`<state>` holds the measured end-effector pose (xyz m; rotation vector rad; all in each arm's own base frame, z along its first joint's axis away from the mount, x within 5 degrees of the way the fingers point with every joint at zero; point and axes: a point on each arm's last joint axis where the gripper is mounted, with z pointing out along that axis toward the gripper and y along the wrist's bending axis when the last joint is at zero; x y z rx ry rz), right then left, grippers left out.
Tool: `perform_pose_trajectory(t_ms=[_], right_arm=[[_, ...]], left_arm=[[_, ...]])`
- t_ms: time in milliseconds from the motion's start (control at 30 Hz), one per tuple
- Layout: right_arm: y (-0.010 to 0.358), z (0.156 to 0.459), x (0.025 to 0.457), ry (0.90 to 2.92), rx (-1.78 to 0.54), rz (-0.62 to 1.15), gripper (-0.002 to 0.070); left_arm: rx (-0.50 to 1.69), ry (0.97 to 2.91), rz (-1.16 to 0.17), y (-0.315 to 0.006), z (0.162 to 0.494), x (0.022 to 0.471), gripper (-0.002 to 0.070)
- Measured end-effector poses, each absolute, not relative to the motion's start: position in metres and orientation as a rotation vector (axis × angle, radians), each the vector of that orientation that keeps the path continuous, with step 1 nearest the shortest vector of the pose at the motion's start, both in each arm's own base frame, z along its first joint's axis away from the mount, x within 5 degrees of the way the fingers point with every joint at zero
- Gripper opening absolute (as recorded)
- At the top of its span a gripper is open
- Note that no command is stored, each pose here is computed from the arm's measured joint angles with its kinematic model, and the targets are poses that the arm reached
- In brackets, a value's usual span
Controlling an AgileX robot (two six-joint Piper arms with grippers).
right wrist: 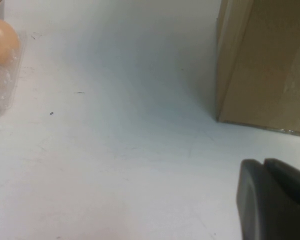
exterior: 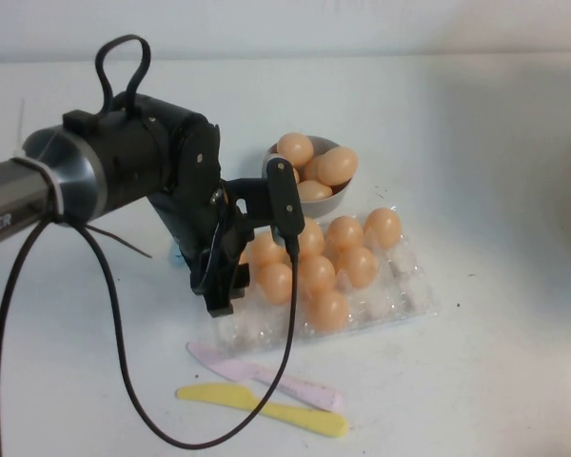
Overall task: Take an egg out of the egg box
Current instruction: Pick up the egg from the plastic box, then place the egg in the bowl
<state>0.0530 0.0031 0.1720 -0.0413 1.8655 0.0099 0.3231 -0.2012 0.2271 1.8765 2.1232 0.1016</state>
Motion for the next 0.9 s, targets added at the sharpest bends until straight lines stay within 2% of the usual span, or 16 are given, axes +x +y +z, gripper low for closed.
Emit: perform_pose_trajectory(t_ms=[300, 500, 600, 700, 900], right_arm=[[0.003, 0.172, 0.053, 1.866, -0.041, 0.01, -0.0017], [0.003, 0.172, 0.053, 1.866, -0.041, 0.01, -0.0017], [0.003, 0.172, 0.053, 1.866, -0.041, 0.01, -0.0017], [0.003, 0.172, 0.053, 1.866, -0.041, 0.01, -0.0017], [0.003, 0.172, 0.053, 1.866, -0.041, 0.01, -0.0017]], left_arm=[[1.704, 2.086, 0.176, -0.19, 0.274, 0.314, 0.0335], [1.358, 1.933, 0.118, -0.204, 0.291, 0.333, 0.0335], [1.216, 1.828, 0.071, -0.216, 0.288, 0.349, 0.0335], [1.147, 1.758, 0.041, -0.228, 0.269, 0.365, 0.0335], [1.137, 1.794, 0.015, -0.238, 0.222, 0.382, 0.0335]])
